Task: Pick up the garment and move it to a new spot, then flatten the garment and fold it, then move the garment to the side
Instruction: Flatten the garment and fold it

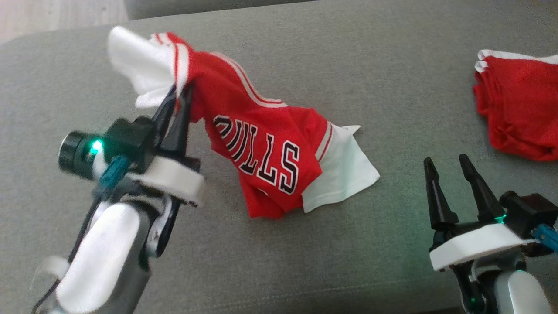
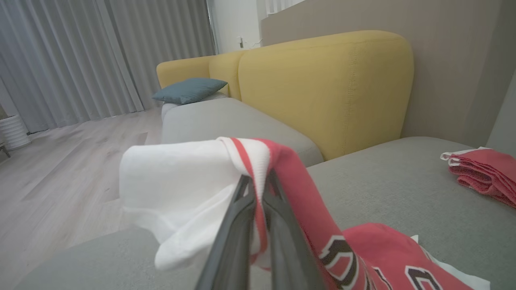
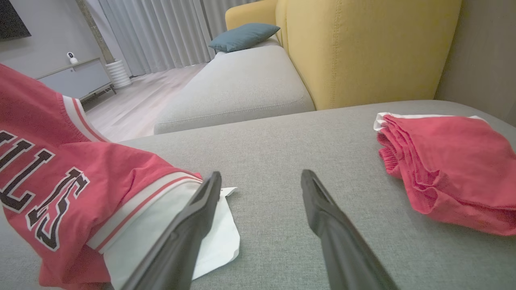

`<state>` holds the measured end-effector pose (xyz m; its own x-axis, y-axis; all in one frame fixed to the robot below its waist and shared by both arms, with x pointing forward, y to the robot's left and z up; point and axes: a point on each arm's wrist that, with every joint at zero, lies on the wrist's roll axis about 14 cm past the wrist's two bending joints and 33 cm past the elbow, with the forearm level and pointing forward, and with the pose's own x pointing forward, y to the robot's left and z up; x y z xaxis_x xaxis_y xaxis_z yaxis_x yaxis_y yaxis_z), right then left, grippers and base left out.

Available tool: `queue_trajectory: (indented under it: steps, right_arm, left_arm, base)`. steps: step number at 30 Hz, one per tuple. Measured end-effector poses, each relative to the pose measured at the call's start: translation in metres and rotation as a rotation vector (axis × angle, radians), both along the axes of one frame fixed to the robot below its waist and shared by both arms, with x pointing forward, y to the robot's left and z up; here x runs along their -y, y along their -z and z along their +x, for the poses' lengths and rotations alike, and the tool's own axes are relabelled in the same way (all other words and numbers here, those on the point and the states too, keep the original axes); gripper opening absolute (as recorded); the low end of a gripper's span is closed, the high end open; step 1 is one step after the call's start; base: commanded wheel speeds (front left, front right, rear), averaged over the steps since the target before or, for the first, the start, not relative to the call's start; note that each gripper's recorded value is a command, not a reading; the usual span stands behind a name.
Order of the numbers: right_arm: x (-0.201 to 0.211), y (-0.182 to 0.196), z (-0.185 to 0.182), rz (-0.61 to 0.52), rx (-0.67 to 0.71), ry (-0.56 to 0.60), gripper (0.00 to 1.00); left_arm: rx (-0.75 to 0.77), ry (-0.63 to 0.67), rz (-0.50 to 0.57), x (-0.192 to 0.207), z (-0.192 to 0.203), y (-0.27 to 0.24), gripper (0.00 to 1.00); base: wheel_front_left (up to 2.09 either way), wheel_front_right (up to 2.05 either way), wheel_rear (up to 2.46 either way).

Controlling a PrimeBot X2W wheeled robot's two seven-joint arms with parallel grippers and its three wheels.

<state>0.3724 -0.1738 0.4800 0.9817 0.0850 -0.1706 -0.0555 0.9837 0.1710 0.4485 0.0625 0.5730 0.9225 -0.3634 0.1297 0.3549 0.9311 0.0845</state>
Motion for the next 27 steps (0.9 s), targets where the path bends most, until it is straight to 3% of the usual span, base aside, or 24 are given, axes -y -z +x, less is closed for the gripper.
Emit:
queue_trajectory:
  steps: [11, 15, 21, 22, 23, 24, 27]
  right_arm:
    - [0.024, 0.003, -0.010, 0.010, -0.007, 0.083, 1.00]
    - [0.036, 0.008, -0.016, 0.013, -0.025, 0.125, 1.00]
    - [0.045, 0.016, -0.022, 0.014, -0.050, 0.159, 1.00]
    - [0.046, 0.018, -0.022, 0.012, -0.056, 0.164, 1.00]
    - [0.047, 0.018, -0.022, 0.011, -0.058, 0.166, 1.00]
    - [0.047, 0.019, -0.020, 0.010, -0.058, 0.165, 1.00]
    - [0.046, 0.020, -0.017, 0.011, -0.060, 0.159, 1.00]
  left_arm:
    - [-0.009, 0.274, -0.023, 0.114, 0.040, 0.000, 0.00]
    - [-0.104, 0.337, 0.004, 0.147, 0.047, 0.038, 0.00]
    - [-0.295, 0.331, 0.060, 0.151, 0.050, 0.111, 0.00]
    - [-0.322, 0.324, 0.067, 0.149, 0.049, 0.122, 0.08]
    - [-0.345, 0.317, 0.071, 0.147, 0.049, 0.131, 0.89]
    - [-0.358, 0.315, 0.067, 0.145, 0.049, 0.135, 1.00]
    - [-0.334, 0.294, 0.051, 0.139, 0.056, 0.129, 1.00]
  base:
    - [0.00, 0.00, 0.00]
    - [0.00, 0.00, 0.00]
    - [0.00, 0.00, 0.00]
    - [0.00, 0.00, 0.00]
    - [0.00, 0.00, 0.00]
    - [0.00, 0.00, 0.00]
    - [0.00, 0.00, 0.00]
